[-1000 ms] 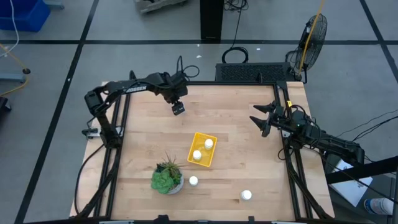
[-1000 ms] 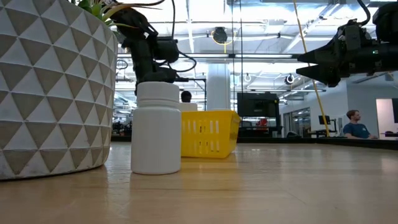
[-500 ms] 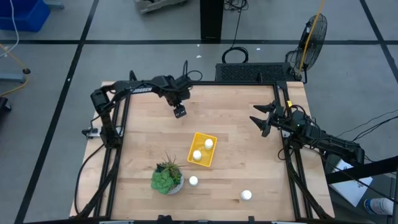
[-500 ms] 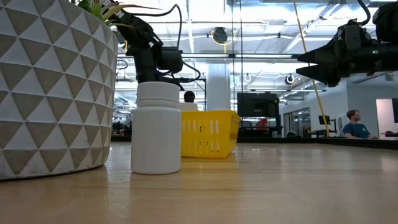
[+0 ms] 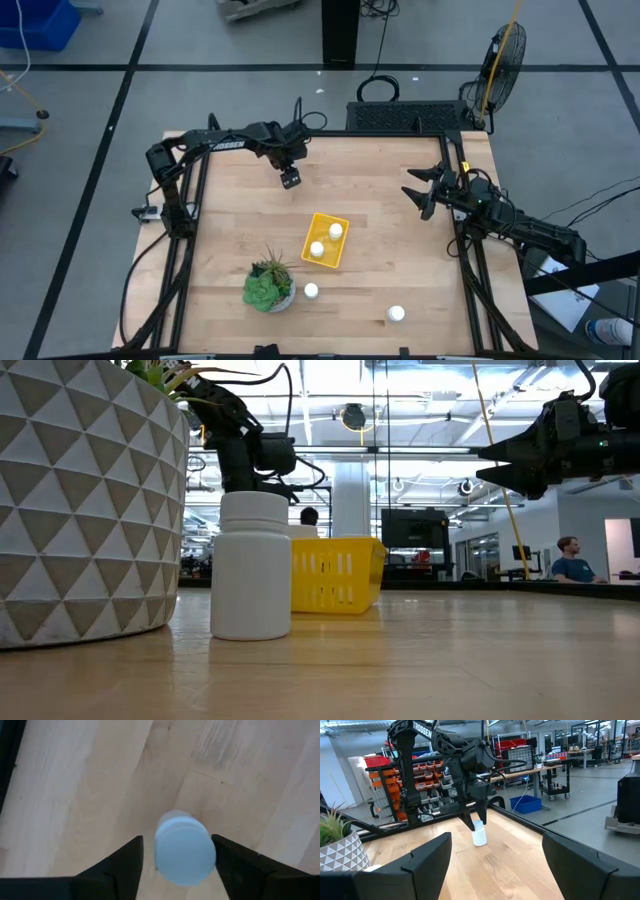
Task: Pick and place pill bottles into a basket
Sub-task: Put the white pill bottle into the yellow bin
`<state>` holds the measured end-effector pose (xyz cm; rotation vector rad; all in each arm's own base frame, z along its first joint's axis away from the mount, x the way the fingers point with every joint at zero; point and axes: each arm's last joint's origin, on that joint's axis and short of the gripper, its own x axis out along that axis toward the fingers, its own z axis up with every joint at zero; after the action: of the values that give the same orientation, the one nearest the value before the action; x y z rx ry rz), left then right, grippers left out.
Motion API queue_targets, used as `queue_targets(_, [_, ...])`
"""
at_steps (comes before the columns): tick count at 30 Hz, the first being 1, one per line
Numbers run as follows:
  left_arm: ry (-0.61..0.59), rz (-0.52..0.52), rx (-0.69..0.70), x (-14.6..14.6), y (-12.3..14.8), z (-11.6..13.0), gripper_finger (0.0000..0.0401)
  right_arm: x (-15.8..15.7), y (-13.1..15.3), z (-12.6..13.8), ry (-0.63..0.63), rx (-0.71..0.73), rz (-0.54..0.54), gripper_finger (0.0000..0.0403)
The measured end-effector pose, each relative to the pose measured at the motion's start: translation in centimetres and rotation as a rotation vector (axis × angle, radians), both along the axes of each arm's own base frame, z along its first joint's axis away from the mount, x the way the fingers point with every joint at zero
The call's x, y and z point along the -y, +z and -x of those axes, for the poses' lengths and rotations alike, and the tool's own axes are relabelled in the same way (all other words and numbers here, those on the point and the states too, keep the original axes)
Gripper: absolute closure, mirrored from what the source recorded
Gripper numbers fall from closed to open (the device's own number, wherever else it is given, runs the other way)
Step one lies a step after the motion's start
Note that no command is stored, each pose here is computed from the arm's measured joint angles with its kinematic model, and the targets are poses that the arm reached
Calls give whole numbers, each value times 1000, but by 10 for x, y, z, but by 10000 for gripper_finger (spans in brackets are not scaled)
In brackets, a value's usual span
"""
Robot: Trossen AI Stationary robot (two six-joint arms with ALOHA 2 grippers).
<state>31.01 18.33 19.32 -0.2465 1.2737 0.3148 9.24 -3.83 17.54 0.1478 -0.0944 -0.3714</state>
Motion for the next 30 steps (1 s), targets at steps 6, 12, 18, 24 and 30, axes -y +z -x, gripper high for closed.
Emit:
queue_targets(6, [-35, 13, 10, 1, 0, -1, 239, 0, 0, 0, 0, 0, 0, 101])
queue_targets(12, [-99, 42, 7, 4, 0, 0, 239, 0, 0, 0, 0, -1, 0, 101])
queue_targets(18, [-133, 31, -6, 11, 0, -3, 239, 0, 0, 0, 0, 0, -1, 101])
queue_targets(24, [-173, 3, 2, 25, 11, -6, 239, 0, 0, 0, -1, -1, -1, 101])
queue_targets(30, [-195, -60, 97, 46, 48, 0, 239, 0, 0, 0, -3, -1, -1, 101])
